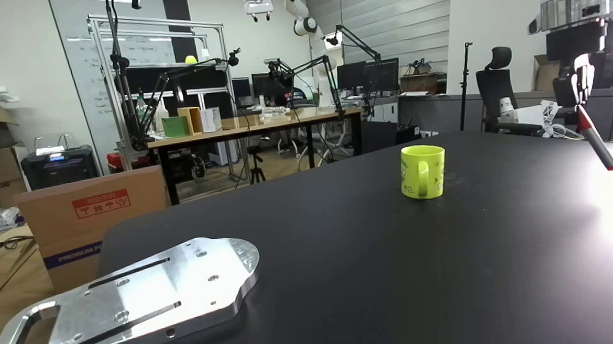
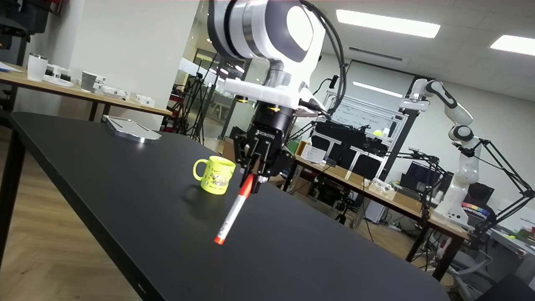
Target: Remove the marker from the yellow cup, show it to the camera, and place it on the table
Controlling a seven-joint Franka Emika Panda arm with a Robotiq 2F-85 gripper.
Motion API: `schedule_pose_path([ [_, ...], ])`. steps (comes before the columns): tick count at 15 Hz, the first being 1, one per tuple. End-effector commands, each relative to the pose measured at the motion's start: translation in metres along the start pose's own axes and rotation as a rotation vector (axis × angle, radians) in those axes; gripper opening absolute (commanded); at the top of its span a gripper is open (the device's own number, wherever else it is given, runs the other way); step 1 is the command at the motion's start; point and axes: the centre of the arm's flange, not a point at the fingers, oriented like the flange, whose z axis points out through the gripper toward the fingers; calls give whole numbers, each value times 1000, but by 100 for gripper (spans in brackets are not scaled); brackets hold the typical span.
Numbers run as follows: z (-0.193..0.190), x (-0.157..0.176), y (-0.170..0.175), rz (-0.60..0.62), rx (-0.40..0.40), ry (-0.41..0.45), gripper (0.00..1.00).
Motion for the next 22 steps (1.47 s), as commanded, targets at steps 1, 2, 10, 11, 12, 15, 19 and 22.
schedule_pose_path([
  [1, -4, 42, 54, 55, 19, 20, 6],
  [2, -4, 49, 67, 68, 23, 26, 6],
  [10, 27, 94, 139, 132, 65, 4, 6],
  [11, 32, 98, 144, 137, 69, 1, 6],
  [12, 36, 101, 148, 141, 77, -3, 6],
  [15, 46, 110, 159, 150, 88, -7, 6],
  [19, 49, 115, 167, 158, 92, 4, 6],
  [22, 47, 117, 171, 159, 86, 15, 6],
])
